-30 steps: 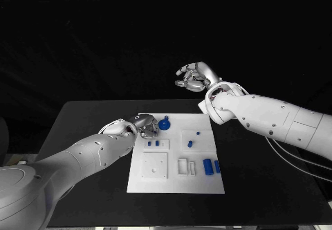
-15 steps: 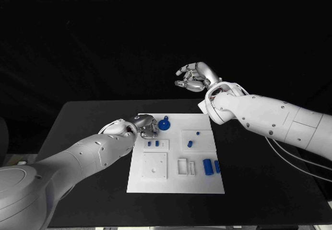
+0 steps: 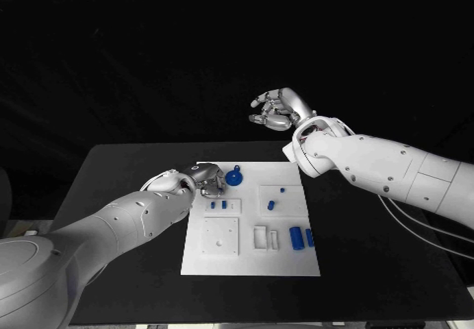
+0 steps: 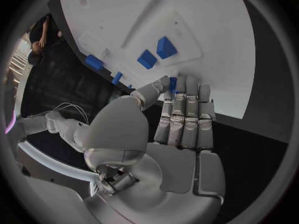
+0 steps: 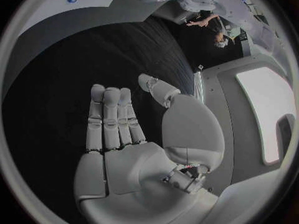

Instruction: Assemble the parts on the task board

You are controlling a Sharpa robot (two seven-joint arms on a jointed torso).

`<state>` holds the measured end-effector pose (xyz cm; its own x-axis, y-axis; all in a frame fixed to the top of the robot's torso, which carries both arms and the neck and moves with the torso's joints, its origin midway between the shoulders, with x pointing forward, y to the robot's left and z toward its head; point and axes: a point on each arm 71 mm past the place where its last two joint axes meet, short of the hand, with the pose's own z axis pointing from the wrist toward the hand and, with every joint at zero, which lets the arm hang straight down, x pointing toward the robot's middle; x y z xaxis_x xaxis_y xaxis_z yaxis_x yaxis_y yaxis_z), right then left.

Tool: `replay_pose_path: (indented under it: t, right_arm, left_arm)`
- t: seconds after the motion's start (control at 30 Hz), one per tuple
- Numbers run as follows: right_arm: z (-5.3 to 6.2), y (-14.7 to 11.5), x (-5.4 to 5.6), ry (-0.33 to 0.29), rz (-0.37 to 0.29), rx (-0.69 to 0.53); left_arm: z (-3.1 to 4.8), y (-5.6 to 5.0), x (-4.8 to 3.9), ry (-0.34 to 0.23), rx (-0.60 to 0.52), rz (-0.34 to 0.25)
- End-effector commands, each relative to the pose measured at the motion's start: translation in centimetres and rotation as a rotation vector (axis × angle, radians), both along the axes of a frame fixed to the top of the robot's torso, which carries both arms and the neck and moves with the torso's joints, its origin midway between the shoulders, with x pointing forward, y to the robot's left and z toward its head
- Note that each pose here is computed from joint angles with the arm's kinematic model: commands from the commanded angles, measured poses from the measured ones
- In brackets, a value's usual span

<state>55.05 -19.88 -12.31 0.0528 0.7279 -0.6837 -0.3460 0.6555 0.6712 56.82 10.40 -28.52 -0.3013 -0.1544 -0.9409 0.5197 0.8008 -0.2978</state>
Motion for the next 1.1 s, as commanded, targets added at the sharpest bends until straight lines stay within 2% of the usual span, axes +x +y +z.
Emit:
replay_pose_path:
  t: [0.03, 0.5, 0.9, 1.1]
  right_arm:
    - [0.04, 0.04, -0.01, -0.004, 0.004, -0.002]
    - [0.06, -0.15, -0.05, -0.005, 0.002, -0.003]
    - [0.05, -0.07, -0.01, -0.005, 0.002, -0.002]
    - [0.05, -0.03, -0.02, -0.004, 0.004, -0.003]
  left_arm:
    - [-0.54, -0.01, -0.19, 0.027, 0.016, 0.003]
    - [-0.58, 0.23, -0.21, 0.028, 0.017, 0.005]
    - [-0.55, 0.00, -0.30, 0.019, 0.010, 0.003]
    - [-0.79, 0.19, -0.20, 0.050, 0.030, 0.019]
